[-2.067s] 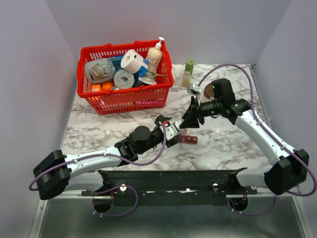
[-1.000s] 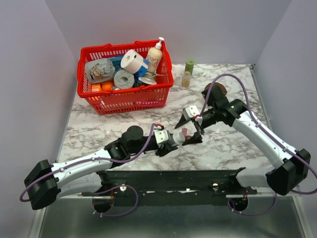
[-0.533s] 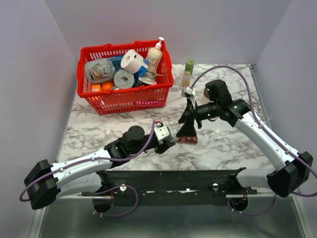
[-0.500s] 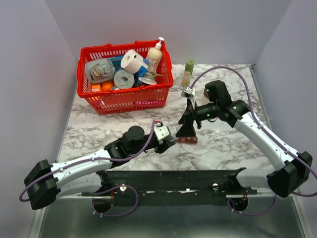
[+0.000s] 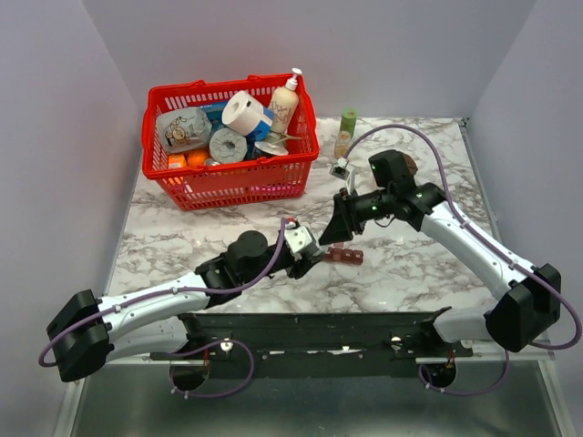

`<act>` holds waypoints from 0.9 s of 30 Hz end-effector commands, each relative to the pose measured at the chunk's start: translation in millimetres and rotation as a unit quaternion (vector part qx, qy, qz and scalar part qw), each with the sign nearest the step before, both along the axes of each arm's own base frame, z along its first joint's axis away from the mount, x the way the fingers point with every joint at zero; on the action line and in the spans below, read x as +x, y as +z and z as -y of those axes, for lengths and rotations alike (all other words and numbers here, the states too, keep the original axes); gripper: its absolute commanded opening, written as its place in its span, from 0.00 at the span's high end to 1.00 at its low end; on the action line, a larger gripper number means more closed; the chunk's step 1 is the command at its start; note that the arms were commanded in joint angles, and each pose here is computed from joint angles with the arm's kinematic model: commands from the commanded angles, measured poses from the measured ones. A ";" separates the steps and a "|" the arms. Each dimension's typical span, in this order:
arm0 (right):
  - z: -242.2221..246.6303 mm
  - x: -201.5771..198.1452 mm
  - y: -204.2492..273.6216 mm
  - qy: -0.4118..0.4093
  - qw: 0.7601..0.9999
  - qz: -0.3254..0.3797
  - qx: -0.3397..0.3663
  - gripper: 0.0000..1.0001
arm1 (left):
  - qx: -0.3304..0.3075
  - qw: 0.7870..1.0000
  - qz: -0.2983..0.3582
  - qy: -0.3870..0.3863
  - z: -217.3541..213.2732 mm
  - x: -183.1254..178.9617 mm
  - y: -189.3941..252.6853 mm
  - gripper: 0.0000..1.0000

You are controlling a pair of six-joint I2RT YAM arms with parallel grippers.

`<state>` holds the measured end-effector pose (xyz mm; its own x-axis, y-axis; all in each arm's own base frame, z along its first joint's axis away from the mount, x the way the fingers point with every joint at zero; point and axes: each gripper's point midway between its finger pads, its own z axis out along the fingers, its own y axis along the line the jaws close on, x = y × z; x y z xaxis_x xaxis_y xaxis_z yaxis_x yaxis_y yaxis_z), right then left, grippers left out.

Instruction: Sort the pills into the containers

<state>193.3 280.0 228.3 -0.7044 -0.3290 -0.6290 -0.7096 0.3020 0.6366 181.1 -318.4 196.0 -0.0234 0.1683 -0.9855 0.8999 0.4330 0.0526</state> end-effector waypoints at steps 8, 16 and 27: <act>5.4 -60.0 46.7 0.286 0.932 0.177 0.139 0.76 | -0.038 0.998 0.012 -0.051 3.4 -20.7 15.9 1.00; -7.1 -46.9 11.1 0.370 0.843 0.377 0.104 0.62 | -0.038 0.995 0.002 -0.096 8.9 -36.0 16.0 1.00; -0.5 -47.6 25.9 0.284 0.893 0.343 0.072 0.00 | -0.036 0.997 0.010 -0.073 4.5 -28.4 14.5 1.00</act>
<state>142.5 276.0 239.3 0.1449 -0.4179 -0.8969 -0.9391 -0.3436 0.0084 150.7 -321.1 198.1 -0.0234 0.1394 -0.9900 0.9543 0.2982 0.0194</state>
